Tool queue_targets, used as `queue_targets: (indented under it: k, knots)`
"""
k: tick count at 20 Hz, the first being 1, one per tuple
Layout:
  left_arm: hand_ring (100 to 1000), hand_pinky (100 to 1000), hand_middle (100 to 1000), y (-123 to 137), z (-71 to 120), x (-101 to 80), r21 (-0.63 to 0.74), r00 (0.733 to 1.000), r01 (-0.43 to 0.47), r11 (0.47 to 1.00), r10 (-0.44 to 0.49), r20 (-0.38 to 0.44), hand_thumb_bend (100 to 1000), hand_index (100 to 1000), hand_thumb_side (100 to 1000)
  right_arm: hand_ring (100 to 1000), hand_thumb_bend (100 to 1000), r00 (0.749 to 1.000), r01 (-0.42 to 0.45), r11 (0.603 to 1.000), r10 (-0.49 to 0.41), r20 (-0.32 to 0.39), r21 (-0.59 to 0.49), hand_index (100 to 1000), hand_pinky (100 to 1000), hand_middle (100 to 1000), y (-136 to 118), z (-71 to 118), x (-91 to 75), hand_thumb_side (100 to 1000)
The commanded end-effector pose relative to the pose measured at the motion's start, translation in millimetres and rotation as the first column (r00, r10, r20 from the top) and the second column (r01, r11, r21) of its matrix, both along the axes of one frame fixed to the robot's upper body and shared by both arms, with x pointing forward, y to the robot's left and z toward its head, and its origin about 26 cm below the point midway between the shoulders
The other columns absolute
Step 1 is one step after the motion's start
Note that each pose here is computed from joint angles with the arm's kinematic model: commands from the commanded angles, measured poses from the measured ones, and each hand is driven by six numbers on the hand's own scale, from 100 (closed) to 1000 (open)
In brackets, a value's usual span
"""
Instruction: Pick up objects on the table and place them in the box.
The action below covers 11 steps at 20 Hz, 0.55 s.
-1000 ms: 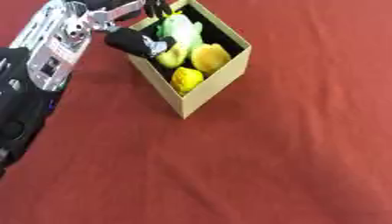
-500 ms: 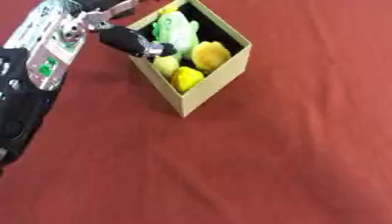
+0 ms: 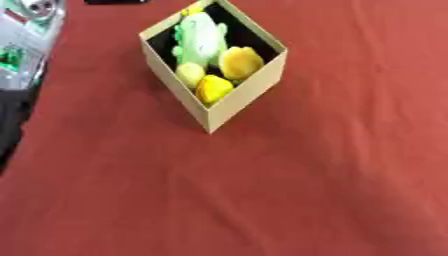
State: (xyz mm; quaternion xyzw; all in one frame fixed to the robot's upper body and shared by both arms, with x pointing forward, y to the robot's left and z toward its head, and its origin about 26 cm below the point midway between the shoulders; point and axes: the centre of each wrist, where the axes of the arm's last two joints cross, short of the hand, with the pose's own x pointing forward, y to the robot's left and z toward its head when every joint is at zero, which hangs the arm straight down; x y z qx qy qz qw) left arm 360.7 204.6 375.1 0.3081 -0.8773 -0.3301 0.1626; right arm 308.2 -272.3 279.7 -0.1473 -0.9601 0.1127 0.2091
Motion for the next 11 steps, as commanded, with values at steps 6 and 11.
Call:
queue_targets:
  k: [6, 11]
  knots:
    - [797, 776, 762, 51, -6.9, -63.7, -0.416, 0.971, 0.217, 0.883, -0.15, 0.187, 264, 898, 816, 807, 100, 0.983, 0.053, 0.999, -0.051, 0.177, -0.006, 782, 846, 760, -9, 23.8, -6.8, 741]
    - [787, 768, 751, 70, -32.8, -62.7, -0.514, 0.953, 0.283, 0.809, -0.176, 0.248, 304, 887, 781, 820, 100, 0.971, 0.067, 0.998, -0.064, 0.231, -0.003, 786, 848, 772, -9, 27.6, -7.0, 735]
